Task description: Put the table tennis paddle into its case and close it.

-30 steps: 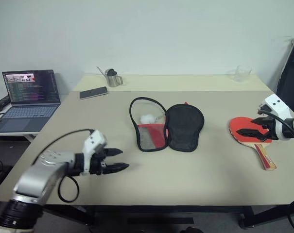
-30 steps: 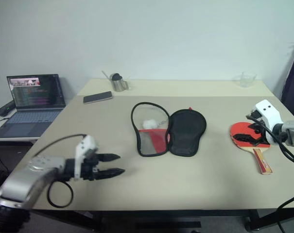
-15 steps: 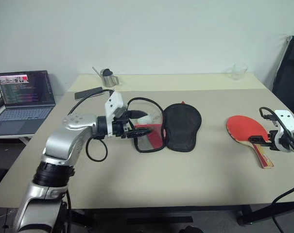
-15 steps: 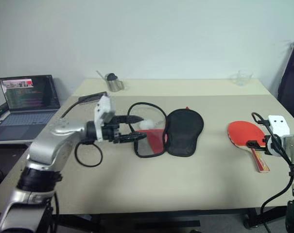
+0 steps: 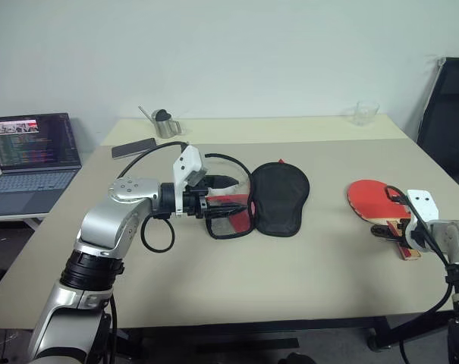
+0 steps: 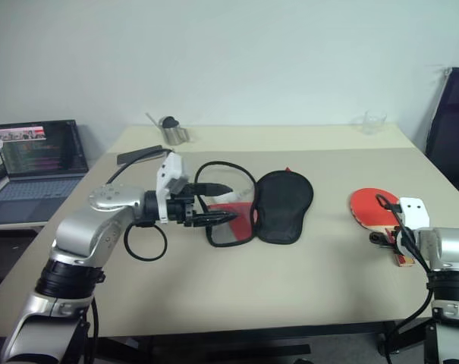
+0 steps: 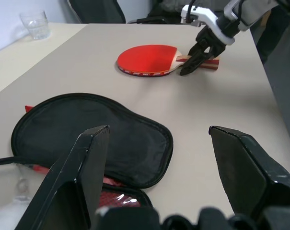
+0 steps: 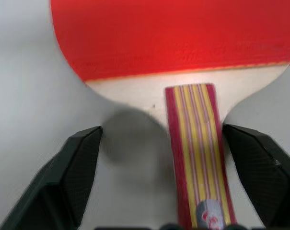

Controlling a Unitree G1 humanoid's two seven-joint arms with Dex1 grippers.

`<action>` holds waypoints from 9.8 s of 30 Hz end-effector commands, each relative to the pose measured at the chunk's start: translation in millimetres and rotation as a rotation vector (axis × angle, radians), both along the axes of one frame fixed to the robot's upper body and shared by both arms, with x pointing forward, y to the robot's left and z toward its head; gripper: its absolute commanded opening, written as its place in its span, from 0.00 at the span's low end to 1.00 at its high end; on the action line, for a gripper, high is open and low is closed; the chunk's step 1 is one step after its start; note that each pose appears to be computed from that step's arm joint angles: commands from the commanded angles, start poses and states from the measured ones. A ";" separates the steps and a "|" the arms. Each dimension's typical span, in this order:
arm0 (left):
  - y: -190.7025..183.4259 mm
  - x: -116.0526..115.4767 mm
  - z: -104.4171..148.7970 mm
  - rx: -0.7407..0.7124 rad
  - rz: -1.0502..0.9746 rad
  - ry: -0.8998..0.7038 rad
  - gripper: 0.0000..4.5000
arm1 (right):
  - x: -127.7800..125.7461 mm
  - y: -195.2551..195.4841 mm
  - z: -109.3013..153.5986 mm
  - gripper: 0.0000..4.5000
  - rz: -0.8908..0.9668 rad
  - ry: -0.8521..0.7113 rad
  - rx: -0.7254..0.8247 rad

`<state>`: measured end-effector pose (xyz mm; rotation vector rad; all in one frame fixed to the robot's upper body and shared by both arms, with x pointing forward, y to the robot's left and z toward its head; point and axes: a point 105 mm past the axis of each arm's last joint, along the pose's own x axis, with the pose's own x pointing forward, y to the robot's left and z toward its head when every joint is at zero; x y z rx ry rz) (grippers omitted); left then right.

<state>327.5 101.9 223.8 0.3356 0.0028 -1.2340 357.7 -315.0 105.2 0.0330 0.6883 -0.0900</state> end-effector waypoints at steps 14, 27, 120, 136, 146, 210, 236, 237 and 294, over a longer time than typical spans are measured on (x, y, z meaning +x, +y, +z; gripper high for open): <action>15.9 -0.1 16.3 -0.010 0.068 -0.062 0.81 | 21.0 6.0 11.2 0.24 -0.042 -0.107 0.006; 84.3 7.8 10.0 0.072 0.252 -0.050 0.81 | 47.0 93.9 130.5 0.24 0.105 -0.424 0.063; 107.0 -16.3 -8.3 0.096 0.366 0.023 0.81 | 34.1 313.2 17.1 0.24 0.210 -0.168 0.328; 108.4 -12.2 -8.0 0.096 0.381 0.009 0.81 | 34.6 307.2 22.4 0.99 0.223 -0.176 0.311; 124.0 4.8 -8.2 0.055 0.469 -0.019 0.81 | 42.9 259.0 88.2 0.99 0.247 -0.378 0.272; -70.9 66.9 -1.5 -0.216 0.186 0.145 0.00 | -27.7 161.7 155.3 1.00 1.014 -0.576 0.232; 85.2 -36.1 0.7 -0.096 0.119 0.201 0.99 | 9.3 158.4 52.1 1.00 0.511 -0.114 0.909; 89.8 -32.1 -2.4 -0.072 0.162 0.177 0.99 | 10.3 158.8 50.4 1.00 0.499 -0.108 0.918; 95.0 -17.4 -11.9 -0.010 0.300 0.082 1.00 | 25.8 222.7 -8.1 0.00 0.476 -0.005 0.884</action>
